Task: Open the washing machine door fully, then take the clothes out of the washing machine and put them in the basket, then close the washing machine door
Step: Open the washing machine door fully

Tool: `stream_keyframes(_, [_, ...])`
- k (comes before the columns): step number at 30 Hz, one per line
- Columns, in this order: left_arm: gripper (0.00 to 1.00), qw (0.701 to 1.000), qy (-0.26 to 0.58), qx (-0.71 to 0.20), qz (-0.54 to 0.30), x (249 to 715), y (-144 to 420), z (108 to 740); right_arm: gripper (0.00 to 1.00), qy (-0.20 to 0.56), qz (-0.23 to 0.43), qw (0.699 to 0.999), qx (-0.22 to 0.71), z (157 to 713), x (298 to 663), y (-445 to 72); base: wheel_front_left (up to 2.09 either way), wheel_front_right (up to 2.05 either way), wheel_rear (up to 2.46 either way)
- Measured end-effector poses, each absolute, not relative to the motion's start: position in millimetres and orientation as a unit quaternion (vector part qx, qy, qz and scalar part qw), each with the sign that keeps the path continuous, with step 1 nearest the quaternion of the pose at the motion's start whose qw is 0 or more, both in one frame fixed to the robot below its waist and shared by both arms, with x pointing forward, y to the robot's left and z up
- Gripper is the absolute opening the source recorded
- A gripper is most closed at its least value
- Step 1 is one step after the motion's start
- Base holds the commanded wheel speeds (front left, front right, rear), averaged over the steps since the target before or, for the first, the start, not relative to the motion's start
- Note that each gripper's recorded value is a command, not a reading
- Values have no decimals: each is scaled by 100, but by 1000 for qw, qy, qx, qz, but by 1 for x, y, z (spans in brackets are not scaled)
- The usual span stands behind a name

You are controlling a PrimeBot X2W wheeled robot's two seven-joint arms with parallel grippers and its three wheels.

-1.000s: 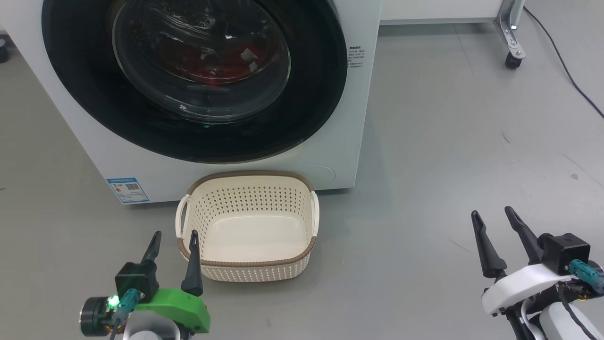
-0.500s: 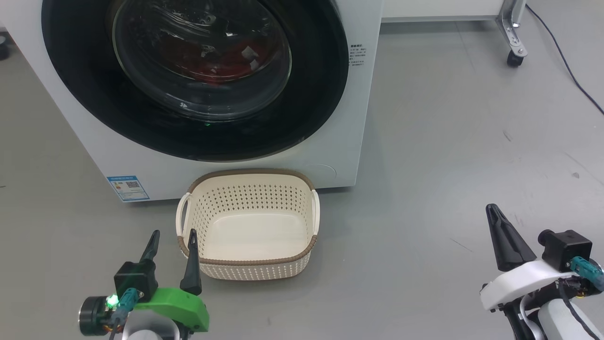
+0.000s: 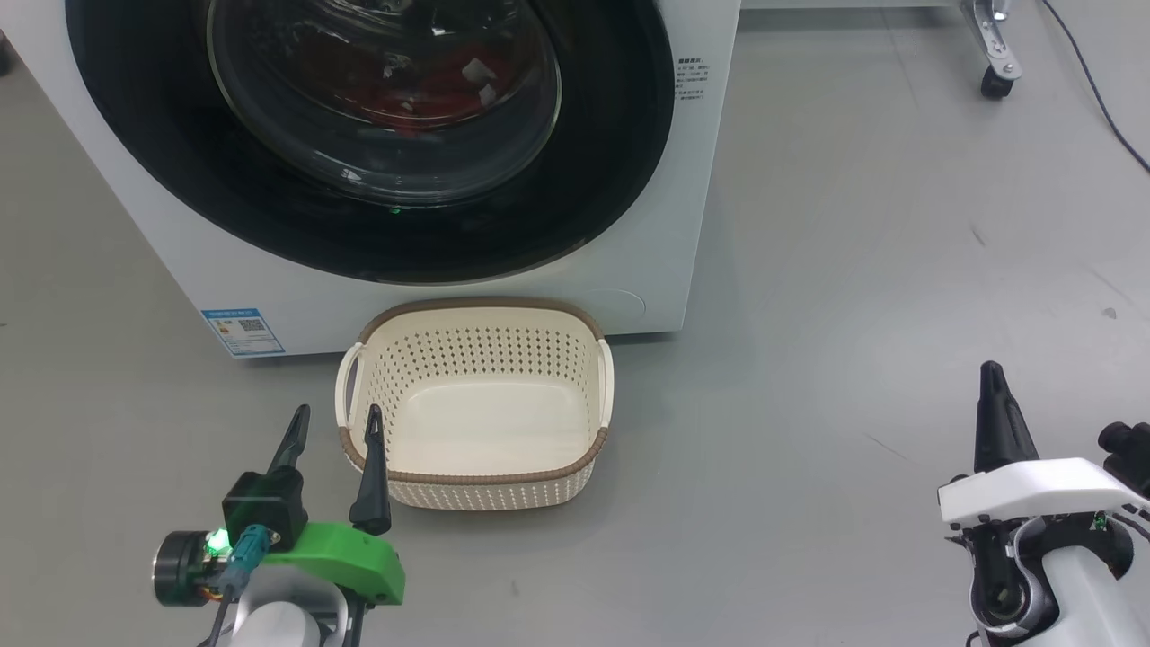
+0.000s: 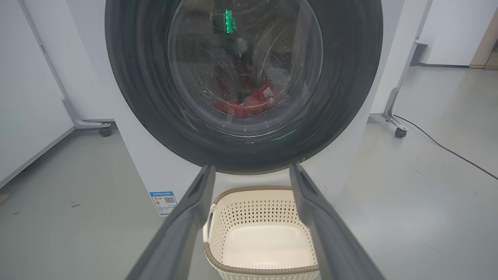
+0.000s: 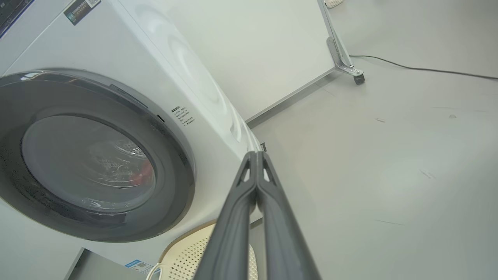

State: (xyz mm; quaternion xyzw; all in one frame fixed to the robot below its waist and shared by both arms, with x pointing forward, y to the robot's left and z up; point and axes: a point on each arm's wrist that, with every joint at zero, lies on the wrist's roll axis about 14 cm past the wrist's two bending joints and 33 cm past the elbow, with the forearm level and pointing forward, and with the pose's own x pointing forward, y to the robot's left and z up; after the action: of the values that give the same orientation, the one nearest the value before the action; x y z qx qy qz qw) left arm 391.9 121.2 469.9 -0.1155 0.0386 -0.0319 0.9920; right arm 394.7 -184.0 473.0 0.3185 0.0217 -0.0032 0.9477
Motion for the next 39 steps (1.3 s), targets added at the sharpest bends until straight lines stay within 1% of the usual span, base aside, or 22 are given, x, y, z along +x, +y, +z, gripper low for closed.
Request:
stream_keyframes(3, [100, 992, 39, -114, -35, 395, 119, 469, 0, 26, -13, 921, 388, 473, 405, -181, 0, 0, 0])
stream_keyframes(9, [100, 993, 40, -107, -37, 402, 117, 467, 0, 28, -30, 849, 527, 478, 432, -183, 0, 0, 0])
stream_keyframes(14, [100, 993, 36, -105, -38, 411, 117, 468, 0, 27, -15, 800, 600, 490, 459, -189, 0, 0, 0])
stream_keyframes(17, [100, 993, 39, -103, -39, 415, 117, 464, 0, 26, 4, 776, 630, 500, 477, -189, 0, 0, 0])
stream_keyframes(18, [100, 993, 39, -103, -39, 415, 117, 464, 0, 26, 4, 776, 630, 500, 477, -189, 0, 0, 0])
stream_keyframes(21, [100, 993, 37, -102, -43, 420, 115, 465, 0, 31, 28, 757, 652, 508, 493, -187, 0, 0, 0])
stream_keyframes(23, [100, 993, 36, -101, -43, 423, 114, 464, 0, 38, 45, 755, 654, 512, 503, -185, 0, 0, 0])
stream_keyframes(24, [100, 993, 35, -101, -44, 426, 114, 464, 0, 43, 62, 750, 657, 518, 514, -184, 0, 0, 0])
stream_keyframes(35, [100, 992, 32, -112, -43, 443, 116, 460, 0, 97, 158, 747, 639, 539, 570, -155, 0, 0, 0])
stream_keyframes(39, [100, 992, 40, -112, -37, 445, 120, 453, 0, 120, 182, 744, 632, 538, 587, -141, 0, 0, 0])
